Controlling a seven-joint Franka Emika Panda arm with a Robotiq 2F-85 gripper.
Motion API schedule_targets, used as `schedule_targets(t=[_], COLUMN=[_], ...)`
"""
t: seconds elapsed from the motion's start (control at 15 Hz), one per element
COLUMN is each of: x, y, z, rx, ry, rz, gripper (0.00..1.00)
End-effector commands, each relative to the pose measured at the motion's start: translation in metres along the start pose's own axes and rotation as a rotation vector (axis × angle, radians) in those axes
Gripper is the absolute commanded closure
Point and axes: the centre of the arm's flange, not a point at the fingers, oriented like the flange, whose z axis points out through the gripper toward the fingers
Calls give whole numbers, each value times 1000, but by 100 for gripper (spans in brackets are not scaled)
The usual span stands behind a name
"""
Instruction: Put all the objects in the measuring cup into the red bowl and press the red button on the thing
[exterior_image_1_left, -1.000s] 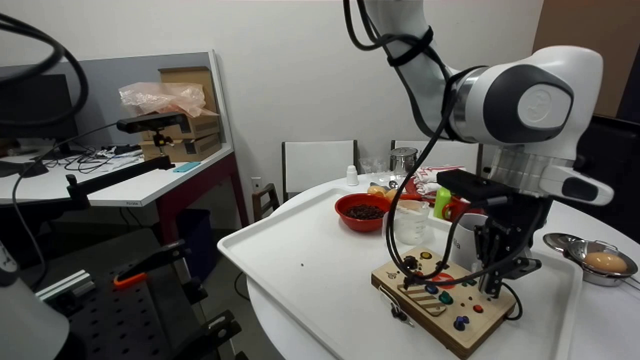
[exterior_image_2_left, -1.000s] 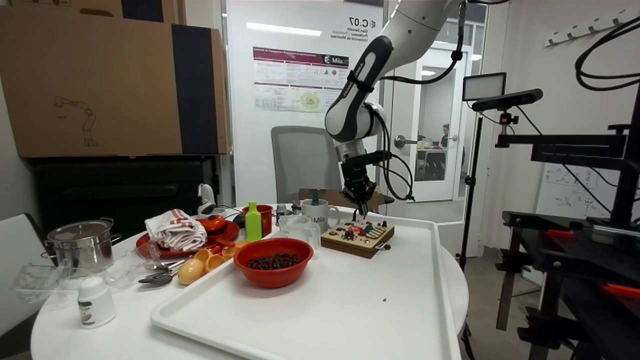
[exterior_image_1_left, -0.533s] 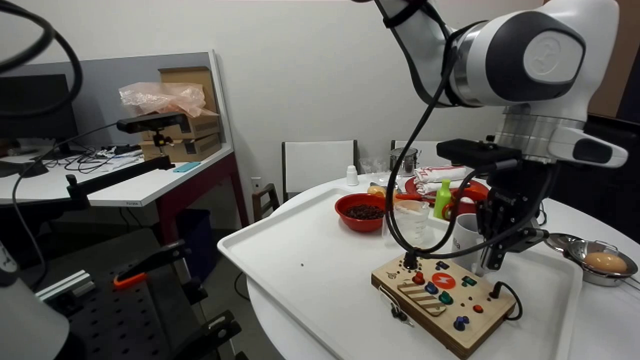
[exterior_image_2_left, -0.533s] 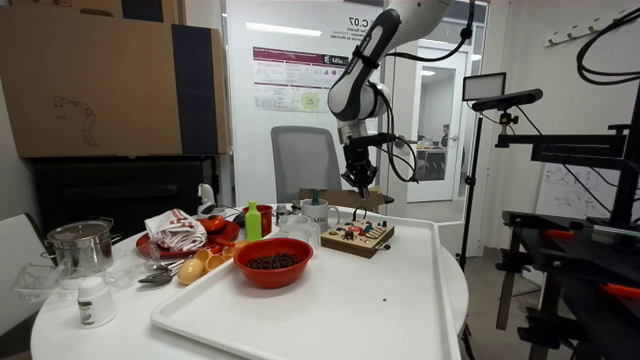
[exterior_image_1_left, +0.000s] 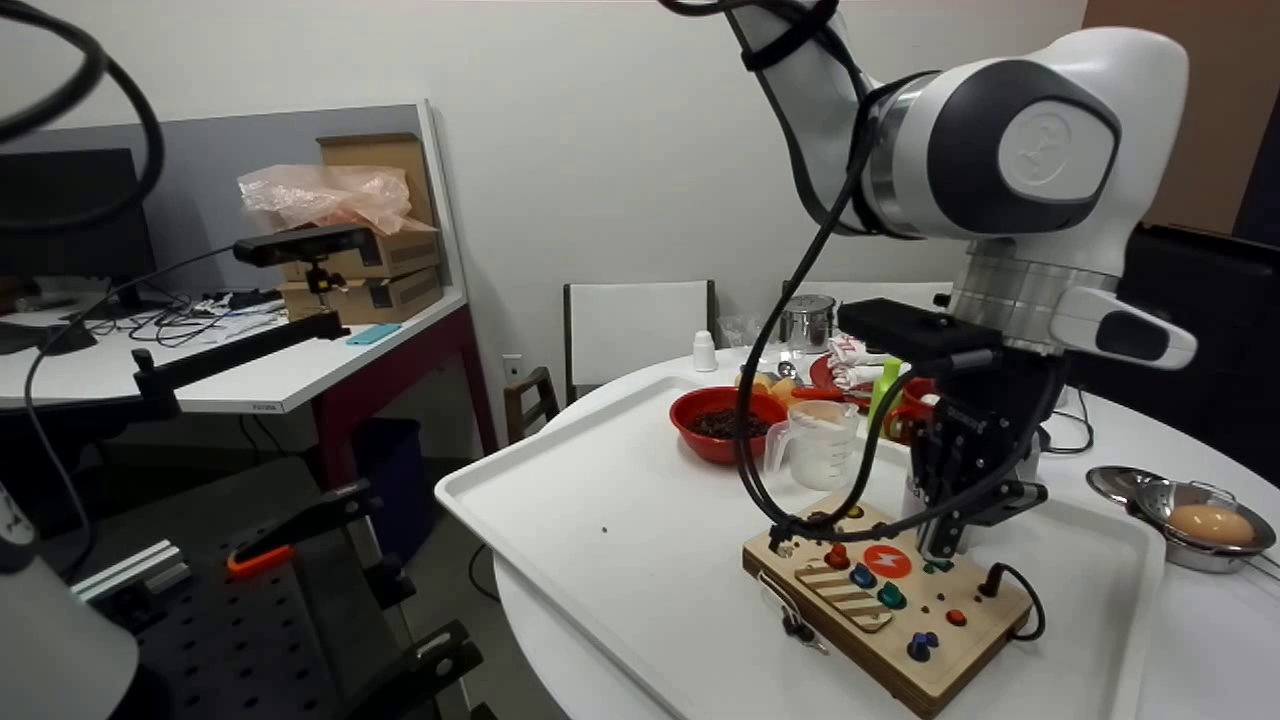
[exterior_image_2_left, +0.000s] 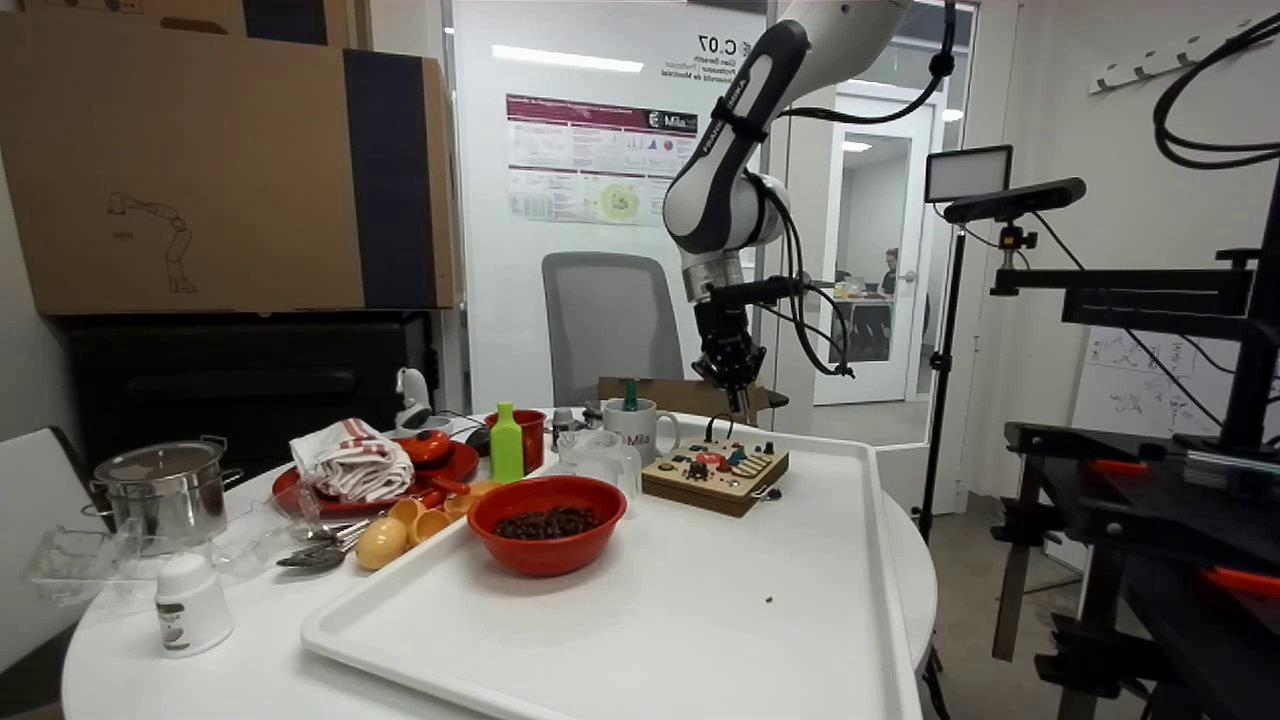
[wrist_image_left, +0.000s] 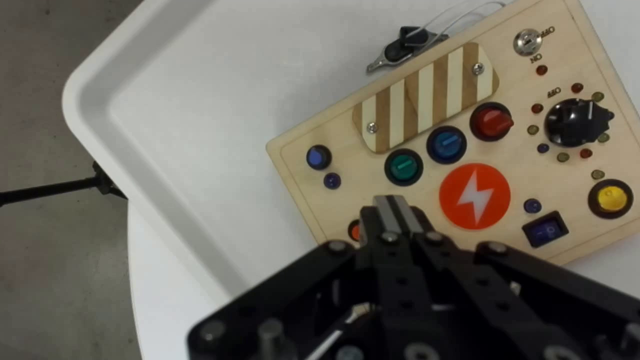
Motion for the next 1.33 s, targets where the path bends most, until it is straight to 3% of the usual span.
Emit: schedule_targets(t=[0.0, 1.27], x=[-5, 17], y=[-1, 5], z=[4, 38], rx=[0, -26], ry=[48, 30], rz=[-5, 32], gripper=[100, 100])
